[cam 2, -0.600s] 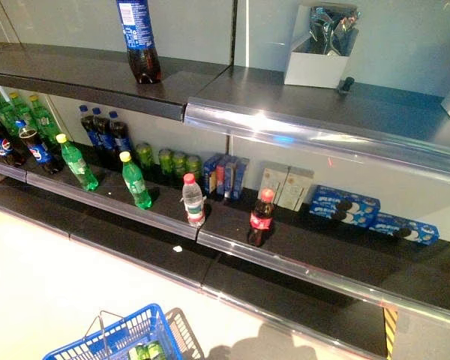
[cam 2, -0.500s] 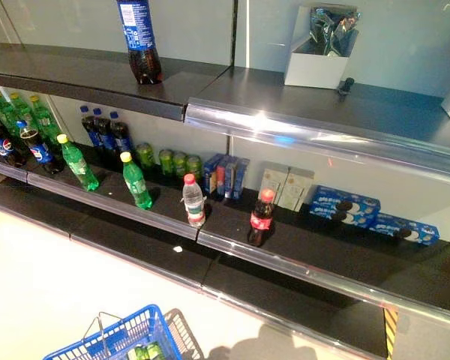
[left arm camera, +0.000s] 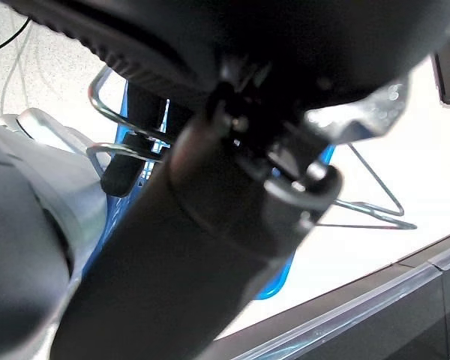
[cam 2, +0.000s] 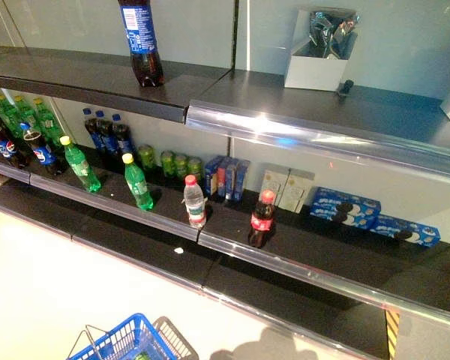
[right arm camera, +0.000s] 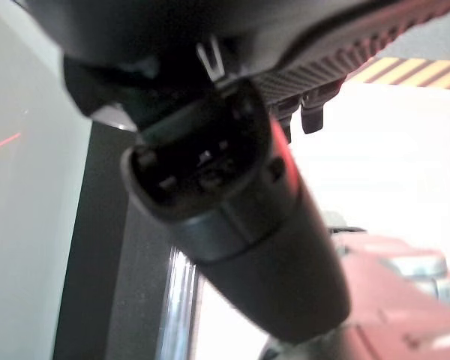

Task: Pick up the drink and place into the basket.

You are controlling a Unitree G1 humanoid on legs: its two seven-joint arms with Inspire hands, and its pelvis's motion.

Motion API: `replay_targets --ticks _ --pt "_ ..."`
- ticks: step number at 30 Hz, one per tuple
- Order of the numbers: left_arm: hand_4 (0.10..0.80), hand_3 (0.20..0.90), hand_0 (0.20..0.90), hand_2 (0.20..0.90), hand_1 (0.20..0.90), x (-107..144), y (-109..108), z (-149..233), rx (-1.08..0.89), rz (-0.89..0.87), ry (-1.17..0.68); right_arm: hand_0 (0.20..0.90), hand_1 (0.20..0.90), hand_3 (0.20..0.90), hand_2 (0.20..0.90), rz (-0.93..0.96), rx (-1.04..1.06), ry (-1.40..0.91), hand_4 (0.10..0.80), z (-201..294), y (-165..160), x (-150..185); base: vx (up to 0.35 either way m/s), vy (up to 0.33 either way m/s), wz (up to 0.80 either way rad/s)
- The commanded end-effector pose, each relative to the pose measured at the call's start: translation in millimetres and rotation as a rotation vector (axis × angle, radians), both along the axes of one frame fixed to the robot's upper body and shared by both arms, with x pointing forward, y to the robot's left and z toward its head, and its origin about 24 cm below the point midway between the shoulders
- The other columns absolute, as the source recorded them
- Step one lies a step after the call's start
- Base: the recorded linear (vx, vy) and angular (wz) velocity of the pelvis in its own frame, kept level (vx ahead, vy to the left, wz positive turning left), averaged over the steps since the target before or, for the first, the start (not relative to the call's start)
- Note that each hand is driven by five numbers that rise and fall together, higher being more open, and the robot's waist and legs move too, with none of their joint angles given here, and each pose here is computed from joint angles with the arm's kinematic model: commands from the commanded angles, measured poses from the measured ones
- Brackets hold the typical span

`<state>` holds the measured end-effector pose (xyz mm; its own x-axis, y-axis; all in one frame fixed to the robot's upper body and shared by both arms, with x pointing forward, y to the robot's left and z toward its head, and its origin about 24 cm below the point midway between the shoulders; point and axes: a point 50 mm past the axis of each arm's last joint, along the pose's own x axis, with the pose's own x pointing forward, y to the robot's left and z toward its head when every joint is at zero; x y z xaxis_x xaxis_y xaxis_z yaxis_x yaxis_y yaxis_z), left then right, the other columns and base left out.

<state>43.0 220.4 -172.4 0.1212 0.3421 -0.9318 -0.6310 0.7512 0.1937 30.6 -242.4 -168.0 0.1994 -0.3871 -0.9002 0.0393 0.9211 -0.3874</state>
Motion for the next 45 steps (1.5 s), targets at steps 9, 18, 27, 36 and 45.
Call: replay_targets --ticks 9,18,27,36,45 --pt "0.1 0.2 0.3 0.3 0.3 44.7 7.8 8.9 0.044 -0.088 -0.136 0.9 0.9 0.9 0.9 0.208 -0.121 -0.096 0.8 6.1 4.1 44.6 -0.023 0.011 0.0" --pt "0.1 0.2 0.3 0.3 0.3 55.3 20.1 14.7 0.077 -0.127 -0.15 0.9 0.9 0.9 0.9 0.586 -0.216 -0.432 0.8 34.1 26.2 114.3 -0.039 -0.048 0.04" --pt "0.1 0.2 0.3 0.3 0.3 49.3 30.3 17.0 0.104 -0.111 -0.147 0.9 0.9 0.9 0.9 0.76 -0.206 -0.807 0.8 105.5 56.5 173.4 -0.024 -0.042 0.03" --pt "0.1 0.2 0.3 0.3 0.3 29.4 32.3 13.1 0.108 -0.078 -0.116 0.9 0.9 0.9 0.9 0.872 -0.198 -1.307 0.8 208.9 74.3 201.5 0.001 0.004 0.0" --pt "0.1 0.2 0.3 0.3 0.3 11.3 30.9 10.2 0.097 -0.051 -0.107 0.9 0.9 0.9 0.9 0.756 -0.359 -1.704 0.8 274.0 58.3 189.3 0.007 0.033 -0.08"
